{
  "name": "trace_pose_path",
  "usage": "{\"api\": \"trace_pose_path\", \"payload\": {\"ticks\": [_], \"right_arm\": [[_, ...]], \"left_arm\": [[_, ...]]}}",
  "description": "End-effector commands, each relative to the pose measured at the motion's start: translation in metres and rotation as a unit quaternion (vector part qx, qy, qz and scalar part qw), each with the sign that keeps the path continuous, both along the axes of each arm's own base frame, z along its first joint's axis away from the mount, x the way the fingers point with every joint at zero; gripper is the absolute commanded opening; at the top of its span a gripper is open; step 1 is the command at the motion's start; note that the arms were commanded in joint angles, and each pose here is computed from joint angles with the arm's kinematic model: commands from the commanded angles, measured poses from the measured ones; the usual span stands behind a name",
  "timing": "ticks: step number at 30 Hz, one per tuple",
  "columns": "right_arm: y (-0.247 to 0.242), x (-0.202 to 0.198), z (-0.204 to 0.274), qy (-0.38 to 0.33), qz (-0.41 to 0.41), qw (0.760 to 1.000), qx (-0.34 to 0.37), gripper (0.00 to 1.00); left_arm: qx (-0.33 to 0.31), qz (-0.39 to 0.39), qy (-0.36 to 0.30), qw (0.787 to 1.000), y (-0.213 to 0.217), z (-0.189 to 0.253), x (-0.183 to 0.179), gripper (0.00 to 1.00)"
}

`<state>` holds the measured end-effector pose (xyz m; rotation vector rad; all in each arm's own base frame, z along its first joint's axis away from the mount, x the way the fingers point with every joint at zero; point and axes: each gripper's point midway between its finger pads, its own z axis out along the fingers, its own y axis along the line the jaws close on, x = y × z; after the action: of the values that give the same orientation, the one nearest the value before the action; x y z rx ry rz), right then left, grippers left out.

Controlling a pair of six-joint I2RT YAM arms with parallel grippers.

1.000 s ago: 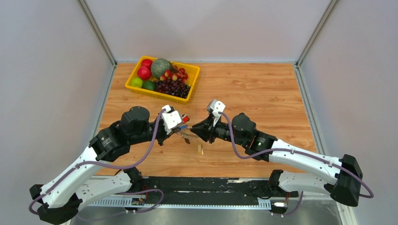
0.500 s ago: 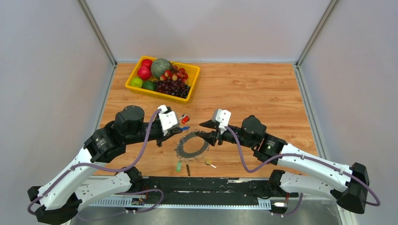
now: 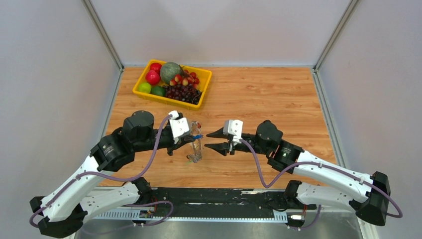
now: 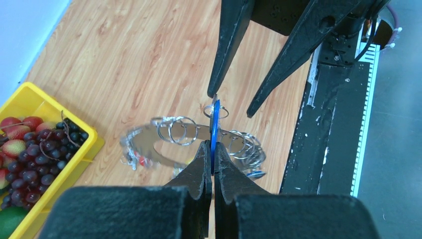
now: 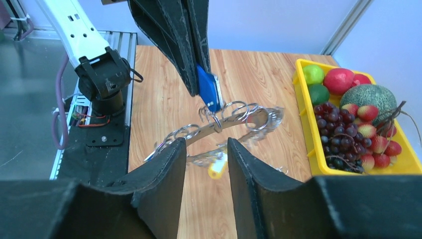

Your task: Remove the keys from the keyring

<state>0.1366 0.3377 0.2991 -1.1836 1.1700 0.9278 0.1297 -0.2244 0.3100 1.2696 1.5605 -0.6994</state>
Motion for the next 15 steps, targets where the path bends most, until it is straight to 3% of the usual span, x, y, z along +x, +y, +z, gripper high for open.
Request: {"api": "trace_pose_path", "payload": {"ticks": [1,8,13,15], "right_arm": [[0.0109,-0.0013,0.0343,-0.026,0.021,0.999,0.038,0.41],[0.0162,0.0002,0.0397,-0.029,0.025,0.998,0.050,0.40],[0.0173,-0.0053,0.0404,-0.031,0.041,0.997,0.053,0.26],[0.0180,-0.0084,0.0406,-0.032,0.050,0.997,0.053,0.13]], "left_arm": [[-0.059,-0.016,-0.030,0.998,-0.0073,0.0402,-0.0041,0.00],[-0.058,-0.018,-0.030,0.998,-0.0057,0.0392,-0.0061,0.00],[-0.060,-0.020,-0.031,0.998,-0.0051,0.0402,-0.0072,0.00],[-0.060,-0.020,-0.031,0.998,-0.0054,0.0405,-0.0071,0.00]]}}
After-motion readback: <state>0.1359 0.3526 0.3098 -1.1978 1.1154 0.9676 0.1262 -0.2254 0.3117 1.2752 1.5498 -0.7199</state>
